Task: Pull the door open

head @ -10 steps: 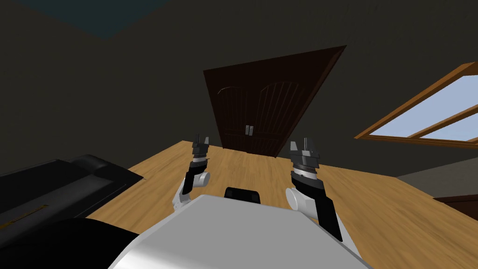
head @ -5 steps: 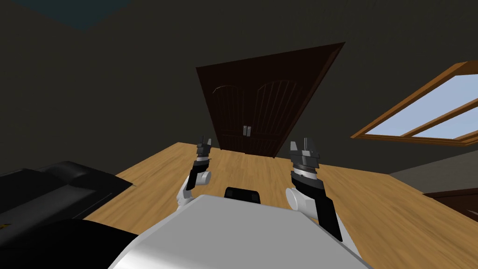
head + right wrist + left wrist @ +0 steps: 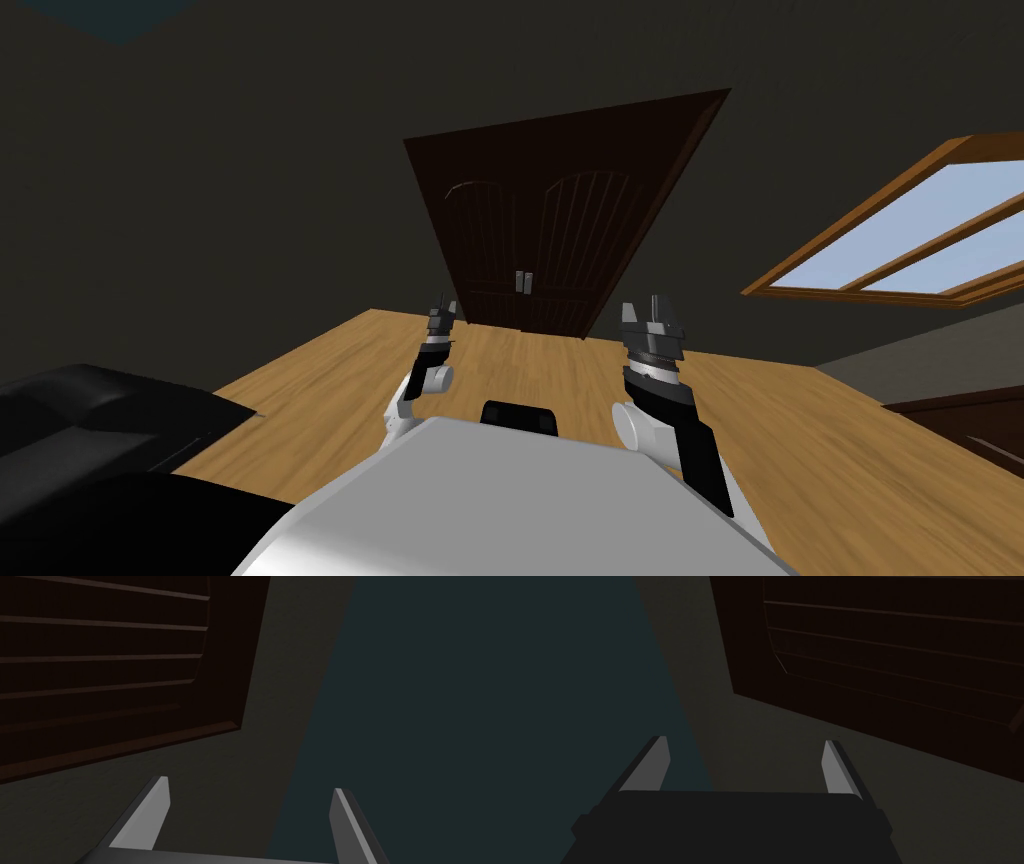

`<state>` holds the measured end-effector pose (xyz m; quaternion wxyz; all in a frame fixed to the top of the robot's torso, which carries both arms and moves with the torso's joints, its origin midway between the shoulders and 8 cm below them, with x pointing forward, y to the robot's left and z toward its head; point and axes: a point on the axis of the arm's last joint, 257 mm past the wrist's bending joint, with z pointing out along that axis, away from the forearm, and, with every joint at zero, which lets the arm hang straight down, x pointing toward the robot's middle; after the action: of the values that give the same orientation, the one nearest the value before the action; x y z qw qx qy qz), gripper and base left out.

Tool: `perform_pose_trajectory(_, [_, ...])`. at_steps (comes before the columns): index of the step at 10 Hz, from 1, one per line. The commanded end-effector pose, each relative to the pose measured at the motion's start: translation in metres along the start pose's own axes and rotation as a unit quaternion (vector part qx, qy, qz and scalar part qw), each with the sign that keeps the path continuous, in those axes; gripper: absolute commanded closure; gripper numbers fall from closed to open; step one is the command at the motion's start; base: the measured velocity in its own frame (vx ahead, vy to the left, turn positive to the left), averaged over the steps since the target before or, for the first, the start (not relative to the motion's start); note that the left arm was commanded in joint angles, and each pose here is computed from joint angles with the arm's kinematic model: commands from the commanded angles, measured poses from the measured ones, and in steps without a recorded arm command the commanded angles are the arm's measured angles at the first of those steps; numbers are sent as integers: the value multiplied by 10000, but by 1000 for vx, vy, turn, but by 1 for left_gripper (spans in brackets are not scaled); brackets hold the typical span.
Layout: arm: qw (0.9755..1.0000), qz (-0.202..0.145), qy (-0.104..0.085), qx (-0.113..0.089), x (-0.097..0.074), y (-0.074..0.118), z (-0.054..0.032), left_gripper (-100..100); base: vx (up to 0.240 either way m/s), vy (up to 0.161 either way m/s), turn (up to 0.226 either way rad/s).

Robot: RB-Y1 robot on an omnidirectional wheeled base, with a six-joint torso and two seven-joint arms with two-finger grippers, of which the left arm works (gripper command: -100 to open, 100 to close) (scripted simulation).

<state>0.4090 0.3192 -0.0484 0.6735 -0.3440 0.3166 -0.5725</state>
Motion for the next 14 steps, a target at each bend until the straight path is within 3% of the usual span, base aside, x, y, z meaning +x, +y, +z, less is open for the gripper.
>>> perform_pose_trajectory(1, [9999, -11, 13, -148, -15, 159, 2, -100, 112, -60, -58])
perform_pose_trajectory(7, [9977, -40, 43, -681, -73, 689, -28, -100, 109, -50, -64])
perform_pose_trajectory(14, [9915, -62, 34, -1297, -173, 1278, -101, -100, 108, -54, -66])
